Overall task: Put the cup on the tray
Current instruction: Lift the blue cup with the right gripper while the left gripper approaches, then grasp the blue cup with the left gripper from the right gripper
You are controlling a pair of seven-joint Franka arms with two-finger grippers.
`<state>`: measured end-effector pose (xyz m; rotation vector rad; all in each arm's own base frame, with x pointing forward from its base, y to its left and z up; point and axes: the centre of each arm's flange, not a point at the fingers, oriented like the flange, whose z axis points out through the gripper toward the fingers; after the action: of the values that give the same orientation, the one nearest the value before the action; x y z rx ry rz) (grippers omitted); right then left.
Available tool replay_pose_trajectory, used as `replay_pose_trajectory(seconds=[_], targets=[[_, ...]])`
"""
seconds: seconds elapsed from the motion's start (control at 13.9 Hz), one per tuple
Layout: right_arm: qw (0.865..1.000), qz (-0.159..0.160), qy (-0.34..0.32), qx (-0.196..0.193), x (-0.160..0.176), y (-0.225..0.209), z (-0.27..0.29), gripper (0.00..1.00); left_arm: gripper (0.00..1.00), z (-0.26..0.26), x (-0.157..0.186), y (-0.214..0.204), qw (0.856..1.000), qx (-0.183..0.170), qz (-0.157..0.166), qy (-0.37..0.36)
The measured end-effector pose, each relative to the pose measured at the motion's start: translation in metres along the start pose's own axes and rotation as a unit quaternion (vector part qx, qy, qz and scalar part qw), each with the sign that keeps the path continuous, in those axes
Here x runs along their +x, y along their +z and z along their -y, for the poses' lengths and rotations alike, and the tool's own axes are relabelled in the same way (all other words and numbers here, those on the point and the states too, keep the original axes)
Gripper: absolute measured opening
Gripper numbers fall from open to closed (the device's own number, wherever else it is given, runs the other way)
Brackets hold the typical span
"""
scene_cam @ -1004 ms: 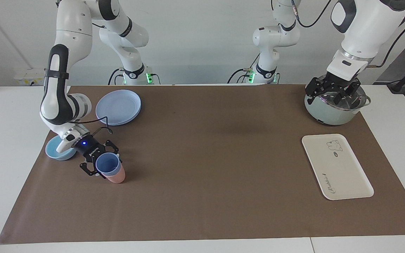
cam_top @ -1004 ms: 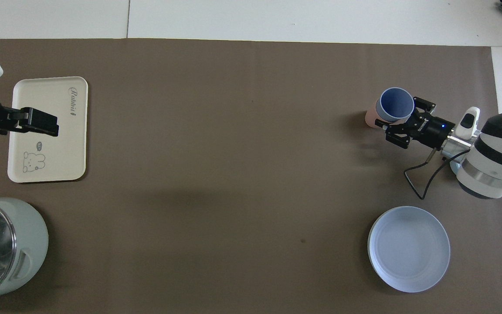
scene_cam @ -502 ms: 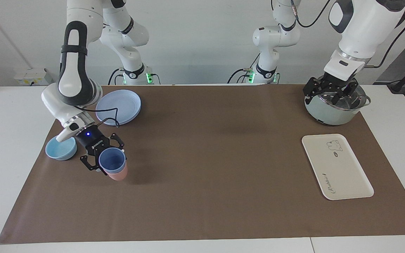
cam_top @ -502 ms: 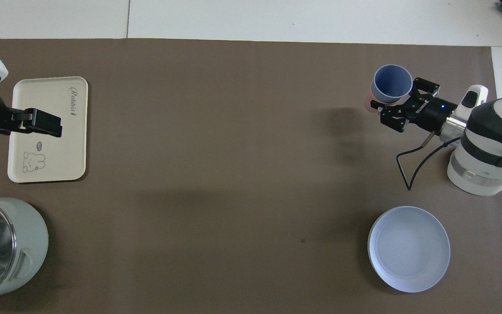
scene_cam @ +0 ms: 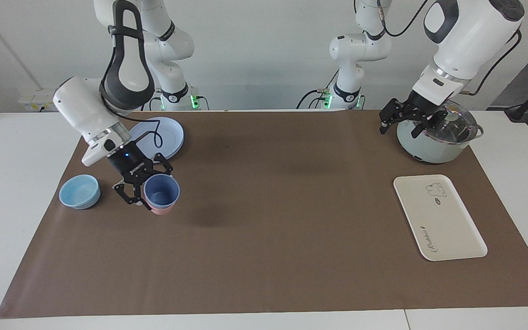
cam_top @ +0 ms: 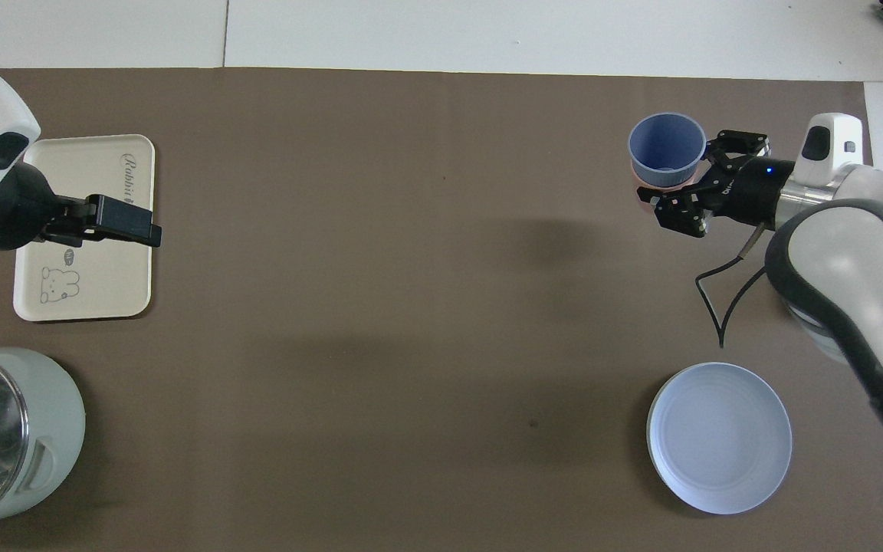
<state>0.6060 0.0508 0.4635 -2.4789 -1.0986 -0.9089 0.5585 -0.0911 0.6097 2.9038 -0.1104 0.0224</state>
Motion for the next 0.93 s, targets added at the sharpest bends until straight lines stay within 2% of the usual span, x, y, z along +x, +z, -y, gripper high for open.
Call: replay_pose_trajectory(seconds=[0.22,0.5,0.72,0.93], targets=[[0.999,0.044,-0.013,0.000,0.043,0.001,0.045,0.84,1.00,-0.036,0.009,0.009,0.994,-0.086,-0.037,-0.058],[0.992,0.119,-0.044,-0.010,0.094,-0.001,0.091,0.84,1.00,-0.120,0.018,0.054,0.971,-0.193,-0.062,-0.125],[0.985,0.153,-0.073,-0.024,0.119,0.008,0.133,0.84,0.98,-0.180,0.025,0.096,0.953,-0.248,-0.082,-0.152],[0.977,0.186,-0.097,-0.036,0.133,0.011,0.161,0.84,0.94,-0.226,0.022,0.126,0.939,-0.281,-0.111,-0.163]])
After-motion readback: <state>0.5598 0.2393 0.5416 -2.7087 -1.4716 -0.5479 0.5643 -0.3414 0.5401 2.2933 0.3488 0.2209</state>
